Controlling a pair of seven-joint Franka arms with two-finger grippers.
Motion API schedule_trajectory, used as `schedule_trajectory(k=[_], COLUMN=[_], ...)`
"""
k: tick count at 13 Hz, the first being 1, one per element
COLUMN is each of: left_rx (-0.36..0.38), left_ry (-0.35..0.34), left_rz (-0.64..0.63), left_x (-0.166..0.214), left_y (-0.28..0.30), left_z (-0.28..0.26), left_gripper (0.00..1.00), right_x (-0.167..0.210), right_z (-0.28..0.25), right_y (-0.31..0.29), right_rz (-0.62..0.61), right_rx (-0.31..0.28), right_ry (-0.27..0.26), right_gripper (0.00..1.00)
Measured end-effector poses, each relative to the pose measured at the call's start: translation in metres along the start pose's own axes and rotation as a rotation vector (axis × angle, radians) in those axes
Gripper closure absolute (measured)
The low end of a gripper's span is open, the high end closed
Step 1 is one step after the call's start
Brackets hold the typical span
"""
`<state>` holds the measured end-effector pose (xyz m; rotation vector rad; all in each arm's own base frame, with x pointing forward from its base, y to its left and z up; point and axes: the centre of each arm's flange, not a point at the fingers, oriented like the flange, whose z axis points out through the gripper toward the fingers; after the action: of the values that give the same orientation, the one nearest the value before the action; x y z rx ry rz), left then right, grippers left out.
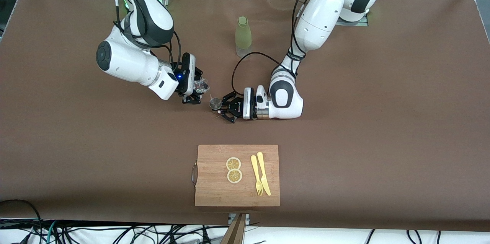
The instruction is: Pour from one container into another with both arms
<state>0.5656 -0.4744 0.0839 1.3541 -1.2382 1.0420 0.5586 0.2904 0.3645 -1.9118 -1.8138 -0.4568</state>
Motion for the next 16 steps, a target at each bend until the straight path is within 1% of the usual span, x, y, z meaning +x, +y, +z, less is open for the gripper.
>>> schedule_trajectory(k=[8, 16], left_rx=[0.001, 0.002], left_ry=[-0.001, -0.002], left_rz=[0.001, 0.001], left_x=[-0.0001, -0.0002], left_y=[-0.0005, -0.0008], left_z=[-0.0006, -0.001], left_gripper=[0.79, 0.79], right_x=[0.0027, 0.0045], right_z=[0.0025, 0.0017], right_y=[-0.0017, -0.0007], right_rz=[0.006, 0.013], right_rx=[0.003, -0.013], right_ry=[-0.001, 0.001], right_gripper=[0.8, 0.8])
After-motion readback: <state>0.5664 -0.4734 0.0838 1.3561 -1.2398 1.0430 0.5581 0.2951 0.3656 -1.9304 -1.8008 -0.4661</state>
